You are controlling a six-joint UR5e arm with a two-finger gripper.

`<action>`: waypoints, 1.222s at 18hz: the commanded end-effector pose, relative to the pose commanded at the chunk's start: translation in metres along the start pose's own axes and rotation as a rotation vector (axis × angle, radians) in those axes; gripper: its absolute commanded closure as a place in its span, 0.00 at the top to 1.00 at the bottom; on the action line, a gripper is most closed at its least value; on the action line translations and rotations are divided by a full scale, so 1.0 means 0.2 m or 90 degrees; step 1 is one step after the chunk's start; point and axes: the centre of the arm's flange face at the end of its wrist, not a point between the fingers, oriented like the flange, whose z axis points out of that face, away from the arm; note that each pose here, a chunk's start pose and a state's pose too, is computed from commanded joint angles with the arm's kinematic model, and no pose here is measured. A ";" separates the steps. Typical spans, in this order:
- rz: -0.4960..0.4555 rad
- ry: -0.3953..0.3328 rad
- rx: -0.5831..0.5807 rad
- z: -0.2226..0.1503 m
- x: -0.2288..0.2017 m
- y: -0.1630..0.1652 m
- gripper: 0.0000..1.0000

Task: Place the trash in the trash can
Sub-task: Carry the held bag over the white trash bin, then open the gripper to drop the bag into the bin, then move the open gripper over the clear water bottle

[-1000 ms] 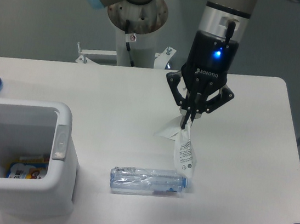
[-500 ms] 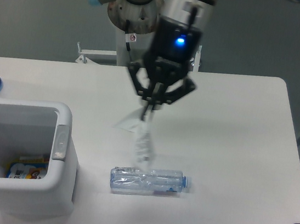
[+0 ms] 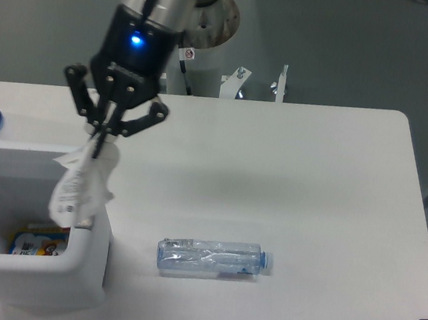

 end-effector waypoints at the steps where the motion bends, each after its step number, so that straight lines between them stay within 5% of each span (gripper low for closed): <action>1: 0.008 0.004 0.002 0.01 0.03 -0.01 0.00; 12: 0.001 0.047 -0.054 0.35 0.10 0.05 0.03; 13: -0.001 0.048 -0.057 0.37 0.09 0.06 0.11; 15: 0.006 0.050 -0.060 0.40 0.08 0.06 0.58; 16: 0.010 0.047 -0.056 0.40 0.08 0.06 0.71; 18: 0.017 0.043 -0.045 0.41 0.07 0.06 0.85; 22: 0.023 0.038 -0.034 0.38 0.07 0.02 0.91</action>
